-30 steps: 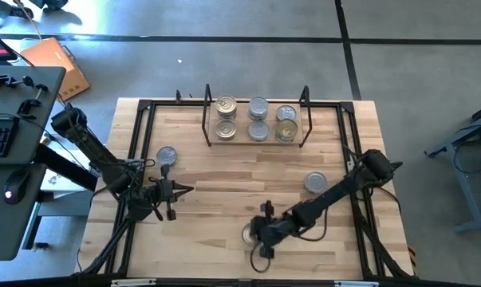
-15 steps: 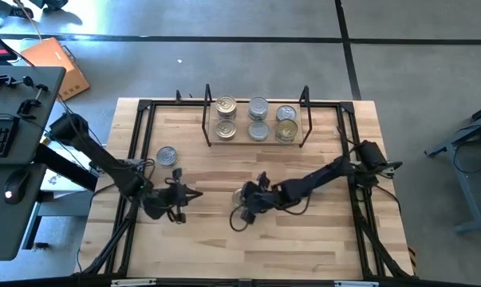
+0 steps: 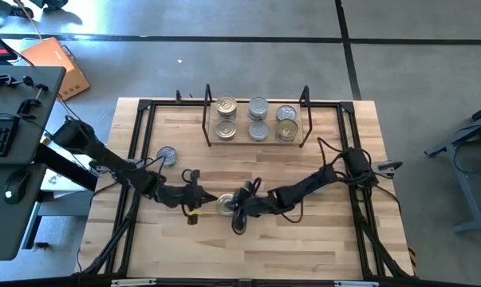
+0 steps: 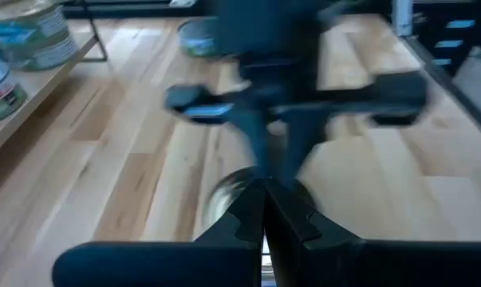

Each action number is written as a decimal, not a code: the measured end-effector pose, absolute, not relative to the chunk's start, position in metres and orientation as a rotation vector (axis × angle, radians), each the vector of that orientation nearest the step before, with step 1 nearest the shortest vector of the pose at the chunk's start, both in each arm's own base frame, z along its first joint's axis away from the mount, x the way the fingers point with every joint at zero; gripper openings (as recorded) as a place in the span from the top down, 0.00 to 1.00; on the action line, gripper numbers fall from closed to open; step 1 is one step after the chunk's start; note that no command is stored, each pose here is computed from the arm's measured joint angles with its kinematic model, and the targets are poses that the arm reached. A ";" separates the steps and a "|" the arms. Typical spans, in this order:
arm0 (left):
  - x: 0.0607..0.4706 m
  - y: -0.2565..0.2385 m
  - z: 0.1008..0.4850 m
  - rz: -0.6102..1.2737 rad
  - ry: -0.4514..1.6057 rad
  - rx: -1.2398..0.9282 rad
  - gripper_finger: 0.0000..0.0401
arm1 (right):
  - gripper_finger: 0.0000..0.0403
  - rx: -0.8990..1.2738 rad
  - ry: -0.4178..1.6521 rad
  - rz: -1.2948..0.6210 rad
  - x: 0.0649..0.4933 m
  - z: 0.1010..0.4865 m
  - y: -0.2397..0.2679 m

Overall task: Stack canned seafood by type on shelf
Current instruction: Stack the blue-pink tuna can on top of the blue-pink tuna can on the shelf

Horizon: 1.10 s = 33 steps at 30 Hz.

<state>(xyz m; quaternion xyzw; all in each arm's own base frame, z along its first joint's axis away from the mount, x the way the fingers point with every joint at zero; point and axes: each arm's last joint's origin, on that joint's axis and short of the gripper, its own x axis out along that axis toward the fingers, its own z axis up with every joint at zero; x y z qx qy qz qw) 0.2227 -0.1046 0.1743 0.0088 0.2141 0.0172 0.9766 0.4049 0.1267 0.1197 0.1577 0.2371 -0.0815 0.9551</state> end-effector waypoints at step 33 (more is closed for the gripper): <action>0.265 -0.063 0.125 -0.041 0.530 -0.059 1.00 | 1.00 0.173 0.488 -0.049 0.376 0.156 0.176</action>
